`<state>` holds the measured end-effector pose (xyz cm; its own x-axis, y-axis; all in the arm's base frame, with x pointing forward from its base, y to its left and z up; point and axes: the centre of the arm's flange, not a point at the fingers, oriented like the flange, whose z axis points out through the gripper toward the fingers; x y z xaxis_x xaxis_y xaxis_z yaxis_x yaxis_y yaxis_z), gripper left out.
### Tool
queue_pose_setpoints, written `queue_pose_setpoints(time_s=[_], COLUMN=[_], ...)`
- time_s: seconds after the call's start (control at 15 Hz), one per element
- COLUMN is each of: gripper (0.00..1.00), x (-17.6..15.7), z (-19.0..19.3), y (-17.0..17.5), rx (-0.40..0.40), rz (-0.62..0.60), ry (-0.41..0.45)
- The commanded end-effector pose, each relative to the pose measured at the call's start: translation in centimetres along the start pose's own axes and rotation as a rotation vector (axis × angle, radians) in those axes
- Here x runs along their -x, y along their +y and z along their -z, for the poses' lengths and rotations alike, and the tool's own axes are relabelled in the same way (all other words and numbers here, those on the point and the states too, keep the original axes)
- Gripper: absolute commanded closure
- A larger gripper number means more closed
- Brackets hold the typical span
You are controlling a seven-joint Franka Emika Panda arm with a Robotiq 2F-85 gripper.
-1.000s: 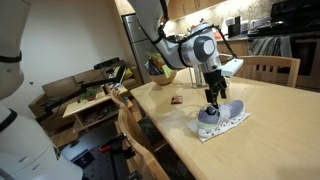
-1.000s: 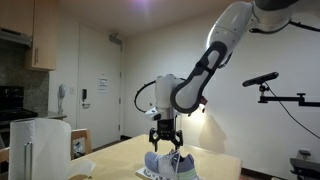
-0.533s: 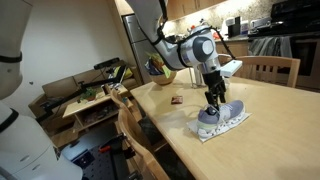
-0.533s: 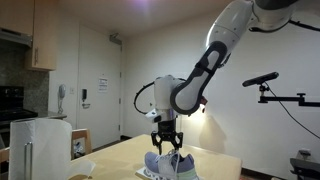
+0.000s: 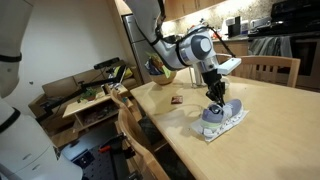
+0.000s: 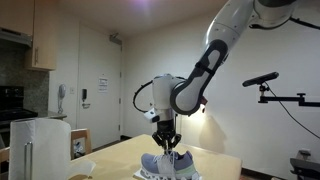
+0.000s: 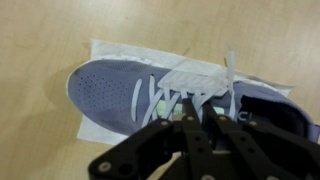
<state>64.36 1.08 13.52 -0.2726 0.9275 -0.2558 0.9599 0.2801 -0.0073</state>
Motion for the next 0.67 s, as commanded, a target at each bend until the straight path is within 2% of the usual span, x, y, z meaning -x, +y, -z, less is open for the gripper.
queue_pose_setpoints(time_s=[0.0, 0.2, 0.27, 0.33, 0.4, 0.6], gripper=[1.0, 1.0, 0.96, 0.71, 0.71, 0.53], x=[-1.2, -2.6, -3.1, -3.5, -3.7, -4.2], z=[2.4, 2.7, 2.7, 2.6, 2.6, 2.5], y=[-0.5, -0.4, -0.4, -0.4, -0.3, -0.3], rx=[0.008, 0.021, 0.028, 0.032, 0.029, 0.034], rz=[-0.023, -0.029, -0.027, -0.03, -0.028, -0.029], ry=[-0.081, -0.158, -0.183, -0.2, -0.221, -0.265])
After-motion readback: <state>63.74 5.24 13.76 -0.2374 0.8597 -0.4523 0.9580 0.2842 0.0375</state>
